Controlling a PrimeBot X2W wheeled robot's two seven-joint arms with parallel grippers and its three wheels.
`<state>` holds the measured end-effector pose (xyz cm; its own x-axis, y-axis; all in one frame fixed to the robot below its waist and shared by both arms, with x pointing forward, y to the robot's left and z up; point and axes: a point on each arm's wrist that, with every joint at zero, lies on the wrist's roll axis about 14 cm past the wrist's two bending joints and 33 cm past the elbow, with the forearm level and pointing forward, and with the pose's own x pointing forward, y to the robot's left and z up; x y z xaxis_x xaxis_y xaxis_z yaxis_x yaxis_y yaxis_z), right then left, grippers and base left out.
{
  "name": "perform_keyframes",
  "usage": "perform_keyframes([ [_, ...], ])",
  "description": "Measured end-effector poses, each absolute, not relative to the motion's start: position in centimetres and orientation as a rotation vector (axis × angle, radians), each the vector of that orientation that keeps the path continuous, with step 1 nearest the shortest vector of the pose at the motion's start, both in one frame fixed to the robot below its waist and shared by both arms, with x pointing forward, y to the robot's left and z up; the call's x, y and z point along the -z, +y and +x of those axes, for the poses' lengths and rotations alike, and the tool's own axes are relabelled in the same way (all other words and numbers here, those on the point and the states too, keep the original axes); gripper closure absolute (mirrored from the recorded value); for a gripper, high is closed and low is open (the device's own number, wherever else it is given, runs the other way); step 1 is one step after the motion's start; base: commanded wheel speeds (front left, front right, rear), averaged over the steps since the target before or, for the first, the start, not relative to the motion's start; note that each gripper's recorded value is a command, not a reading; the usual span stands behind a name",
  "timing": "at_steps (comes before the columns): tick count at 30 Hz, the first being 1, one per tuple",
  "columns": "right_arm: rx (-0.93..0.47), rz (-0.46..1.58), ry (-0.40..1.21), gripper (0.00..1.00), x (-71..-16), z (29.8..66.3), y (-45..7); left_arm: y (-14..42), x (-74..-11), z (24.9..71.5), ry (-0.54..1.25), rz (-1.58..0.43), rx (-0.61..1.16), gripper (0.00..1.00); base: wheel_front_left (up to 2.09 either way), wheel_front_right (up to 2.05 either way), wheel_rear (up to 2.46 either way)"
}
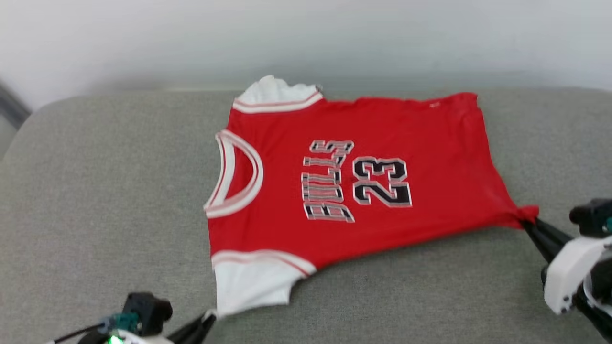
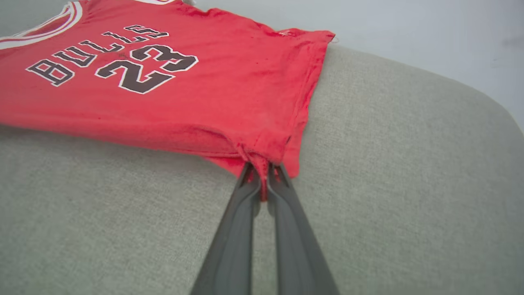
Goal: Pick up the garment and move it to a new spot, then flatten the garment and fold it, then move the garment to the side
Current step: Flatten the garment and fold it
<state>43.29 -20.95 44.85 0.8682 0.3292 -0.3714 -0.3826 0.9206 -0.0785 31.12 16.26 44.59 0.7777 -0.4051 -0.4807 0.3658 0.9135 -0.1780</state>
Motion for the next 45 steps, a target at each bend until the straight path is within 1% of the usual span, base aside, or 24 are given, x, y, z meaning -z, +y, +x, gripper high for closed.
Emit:
perform_keyframes([
  [8,-0.368,-0.080,0.491,1.00,-42.9,37.6,-22.3,14.3,-44.0,25.5,0.665,-0.146,0.478,1.00,0.00,0.00,0.00],
  [14,-0.384,-0.030,0.555,1.00,-41.9,34.6,-22.2,13.8,-43.5,24.3,0.720,-0.175,0.491,1.00,0.00,0.00,0.00],
  [19,-0.365,-0.018,0.546,1.00,-42.5,34.8,-22.6,13.6,-45.2,27.0,0.613,-0.173,0.505,1.00,0.00,0.00,0.00],
  [25,-0.374,-0.015,0.544,1.00,-43.2,35.8,-22.0,14.4,-47.8,31.5,0.466,-0.140,0.508,1.00,0.00,0.00,0.00],
  [32,-0.394,-0.052,0.555,1.00,-43.7,38.9,-21.4,15.3,-50.4,37.3,0.336,-0.090,0.506,1.00,0.00,0.00,0.00],
  [38,-0.406,-0.098,0.611,1.00,-42.3,41.3,-21.0,16.1,-48.9,41.5,0.351,0.021,0.506,1.00,0.00,0.00,0.00],
  [42,-0.408,-0.100,0.634,1.00,-41.2,42.6,-20.6,15.9,-47.4,43.6,0.371,0.027,0.508,1.00,0.00,0.00,0.00],
  [45,-0.403,-0.105,0.685,1.00,-39.9,42.7,-20.8,16.3,-45.8,44.6,0.410,0.055,0.503,1.00,0.00,0.00,0.00],
])
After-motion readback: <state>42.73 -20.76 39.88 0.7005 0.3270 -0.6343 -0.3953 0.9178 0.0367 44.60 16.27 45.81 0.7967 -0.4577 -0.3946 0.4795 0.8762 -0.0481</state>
